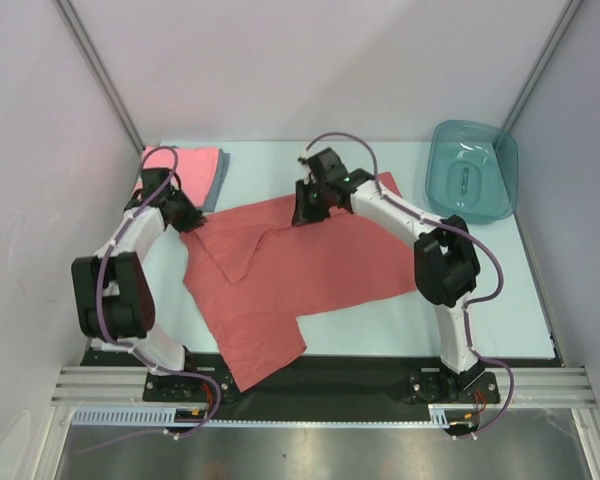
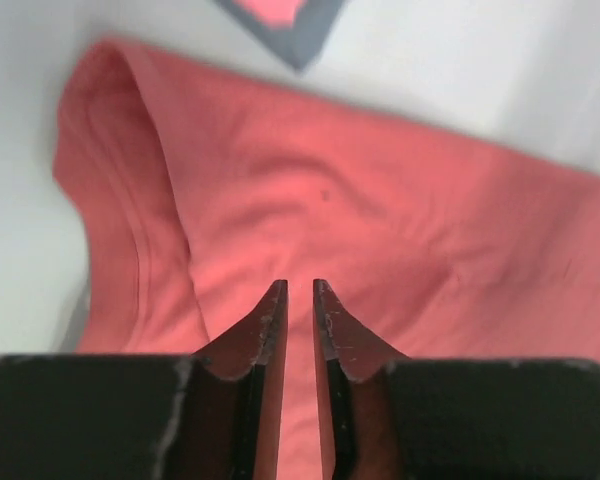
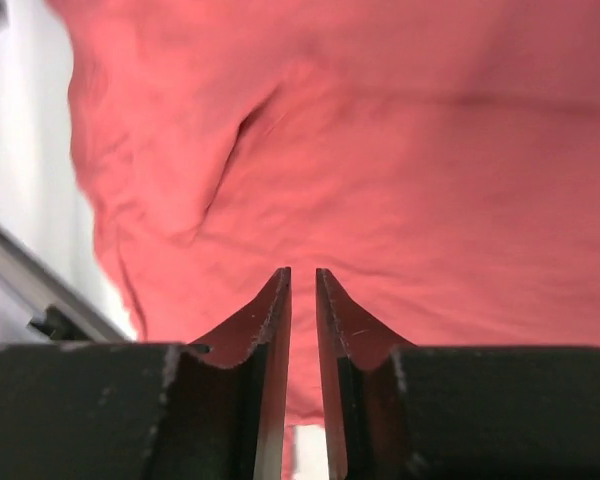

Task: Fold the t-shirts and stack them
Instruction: Fold the tshirt

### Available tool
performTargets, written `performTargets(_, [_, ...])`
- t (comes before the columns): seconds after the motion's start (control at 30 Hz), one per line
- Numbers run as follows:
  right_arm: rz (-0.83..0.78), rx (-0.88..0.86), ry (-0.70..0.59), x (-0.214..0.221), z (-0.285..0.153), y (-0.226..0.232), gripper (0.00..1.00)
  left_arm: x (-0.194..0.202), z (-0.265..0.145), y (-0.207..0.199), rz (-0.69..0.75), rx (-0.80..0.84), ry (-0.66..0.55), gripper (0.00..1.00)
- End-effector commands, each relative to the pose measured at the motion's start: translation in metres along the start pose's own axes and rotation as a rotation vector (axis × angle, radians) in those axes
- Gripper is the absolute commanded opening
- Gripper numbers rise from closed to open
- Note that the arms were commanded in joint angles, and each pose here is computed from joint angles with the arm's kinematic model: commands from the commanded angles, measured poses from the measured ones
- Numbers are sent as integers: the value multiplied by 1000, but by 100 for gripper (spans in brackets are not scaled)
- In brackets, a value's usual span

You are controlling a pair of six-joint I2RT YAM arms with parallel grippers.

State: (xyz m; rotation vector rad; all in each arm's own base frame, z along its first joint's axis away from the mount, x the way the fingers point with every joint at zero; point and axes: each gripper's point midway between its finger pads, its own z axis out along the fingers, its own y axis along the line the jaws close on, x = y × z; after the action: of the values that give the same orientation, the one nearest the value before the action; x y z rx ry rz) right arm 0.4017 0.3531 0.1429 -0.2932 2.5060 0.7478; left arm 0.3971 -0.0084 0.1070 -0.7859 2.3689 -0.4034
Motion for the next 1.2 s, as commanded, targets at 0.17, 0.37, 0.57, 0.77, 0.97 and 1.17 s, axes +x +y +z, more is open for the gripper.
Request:
performTargets(0.17, [135, -204, 69, 31, 49, 36, 15, -81, 45, -2, -53, 43, -96, 17])
performTargets(0.37, [210, -264, 80, 36, 78, 46, 13, -79, 82, 6, -90, 51, -32, 15])
performTargets(0.57, [247, -285, 128, 47, 101, 49, 17, -56, 93, 30, -89, -23, 32, 14])
performTargets(0.77, [250, -308, 153, 54, 116, 56, 22, -44, 93, 54, -80, -107, 55, 13])
performTargets(0.97, [271, -333, 169, 57, 126, 63, 24, -44, 92, 58, -59, -123, 54, 12])
performTargets(1.17, [292, -345, 173, 56, 131, 66, 29, -45, 88, 58, -43, -124, 45, 12])
